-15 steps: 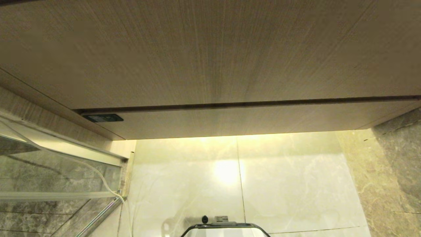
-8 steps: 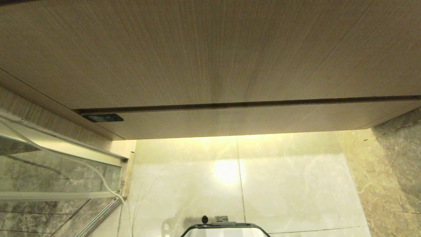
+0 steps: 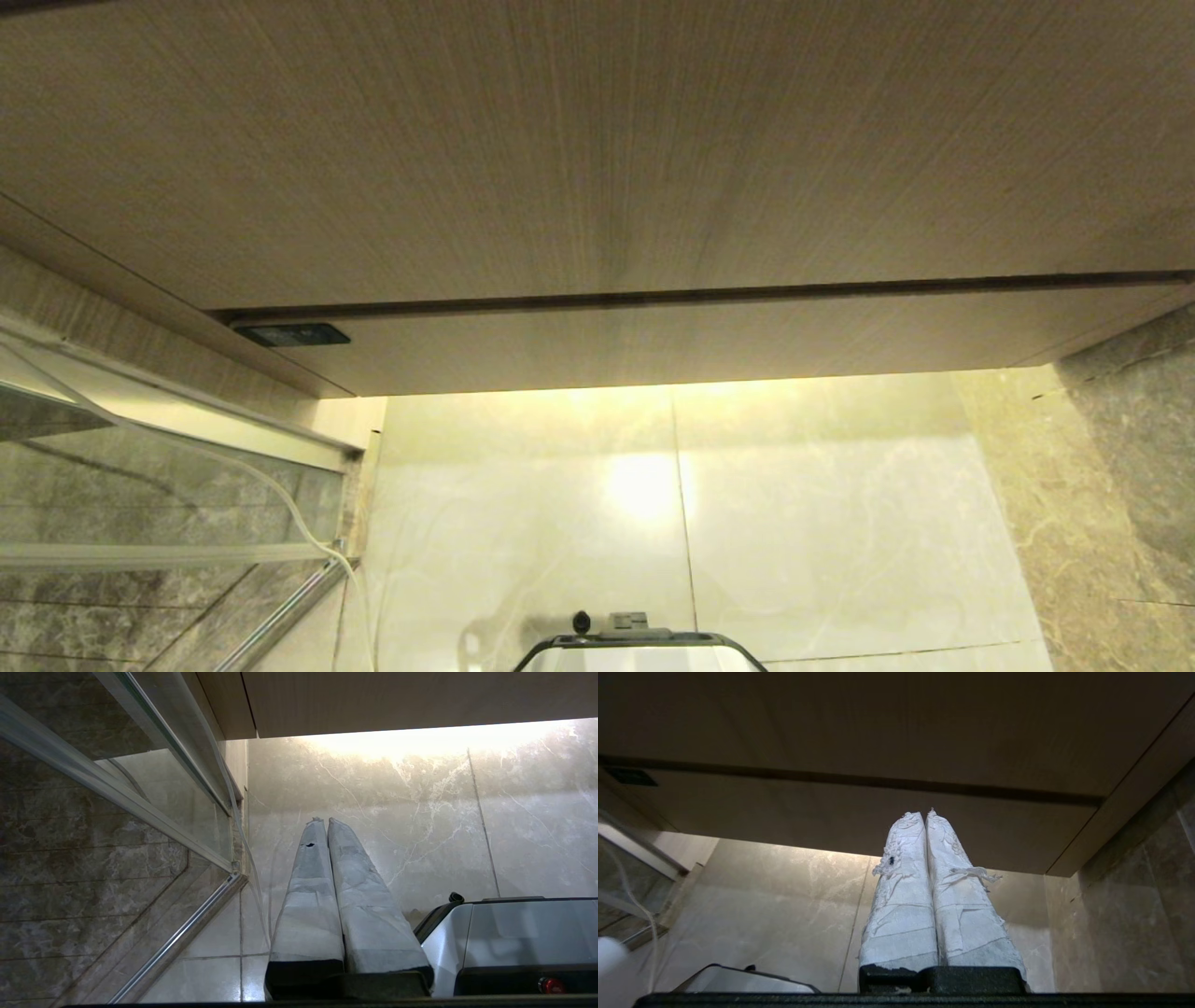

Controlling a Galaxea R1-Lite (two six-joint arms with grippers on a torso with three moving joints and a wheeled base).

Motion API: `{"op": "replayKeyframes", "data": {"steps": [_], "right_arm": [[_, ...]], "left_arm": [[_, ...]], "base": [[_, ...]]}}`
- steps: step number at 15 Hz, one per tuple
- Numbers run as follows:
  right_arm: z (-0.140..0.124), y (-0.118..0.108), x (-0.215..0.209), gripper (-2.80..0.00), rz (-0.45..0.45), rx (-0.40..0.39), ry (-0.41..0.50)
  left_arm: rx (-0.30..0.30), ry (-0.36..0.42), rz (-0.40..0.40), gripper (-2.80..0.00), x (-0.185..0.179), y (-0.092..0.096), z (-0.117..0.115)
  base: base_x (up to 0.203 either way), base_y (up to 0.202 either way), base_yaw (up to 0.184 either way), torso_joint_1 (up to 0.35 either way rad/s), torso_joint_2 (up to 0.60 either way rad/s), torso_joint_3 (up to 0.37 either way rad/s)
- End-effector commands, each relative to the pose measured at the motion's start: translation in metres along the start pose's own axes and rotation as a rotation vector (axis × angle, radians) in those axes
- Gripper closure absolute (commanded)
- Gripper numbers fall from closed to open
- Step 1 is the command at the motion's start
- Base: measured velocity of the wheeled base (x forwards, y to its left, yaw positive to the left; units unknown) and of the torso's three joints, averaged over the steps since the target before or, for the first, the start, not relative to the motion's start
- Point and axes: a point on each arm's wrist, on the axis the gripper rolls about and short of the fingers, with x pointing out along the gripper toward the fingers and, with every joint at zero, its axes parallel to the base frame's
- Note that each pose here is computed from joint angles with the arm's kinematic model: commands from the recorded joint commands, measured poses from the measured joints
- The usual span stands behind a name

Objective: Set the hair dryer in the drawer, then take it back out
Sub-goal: Pull open the drawer

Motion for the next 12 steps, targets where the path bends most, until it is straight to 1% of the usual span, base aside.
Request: {"op": "replayKeyframes", "data": {"steps": [1, 3, 5, 6, 8, 9, 10, 11, 12], "right_arm": [[0.037, -0.003, 0.011, 0.00, 0.062, 0.023, 0.279], [0.052, -0.005, 0.054, 0.00, 0.134, 0.054, 0.491], [0.053, -0.007, 0.101, 0.00, 0.236, 0.089, 0.669], [0.050, -0.007, 0.123, 0.00, 0.311, 0.100, 0.741], [0.037, -0.005, 0.156, 0.00, 0.493, 0.092, 0.844], [0.029, -0.003, 0.170, -2.80, 0.576, 0.100, 0.892], [0.020, -0.002, 0.183, -2.80, 0.623, 0.105, 0.939], [0.009, 0.000, 0.195, -2.80, 0.673, 0.079, 0.987], [-0.001, 0.001, 0.206, -2.80, 0.727, 0.013, 1.011]], "left_arm": [[0.000, 0.001, 0.000, 0.00, 0.000, 0.000, 0.000], [0.000, 0.001, 0.001, 0.00, 0.000, 0.000, 0.000], [0.000, 0.001, -0.001, 0.00, 0.000, 0.000, 0.000], [0.000, 0.001, 0.001, 0.00, 0.000, 0.000, 0.000], [0.000, 0.001, 0.001, 0.00, 0.000, 0.000, 0.000], [0.000, 0.001, 0.001, 0.00, 0.000, 0.000, 0.000], [0.000, 0.000, 0.001, 0.00, 0.000, 0.000, 0.000], [0.000, 0.001, 0.001, 0.00, 0.000, 0.000, 0.000], [0.000, 0.001, 0.000, 0.00, 0.000, 0.000, 0.000]], "base": [[0.000, 0.000, 0.000, 0.000, 0.00, 0.000], [0.000, 0.000, 0.000, 0.000, 0.00, 0.000], [0.000, 0.000, 0.000, 0.000, 0.00, 0.000], [0.000, 0.000, 0.000, 0.000, 0.00, 0.000], [0.000, 0.000, 0.000, 0.000, 0.00, 0.000], [0.000, 0.000, 0.000, 0.000, 0.00, 0.000], [0.000, 0.000, 0.000, 0.000, 0.00, 0.000], [0.000, 0.000, 0.000, 0.000, 0.00, 0.000], [0.000, 0.000, 0.000, 0.000, 0.00, 0.000]]}}
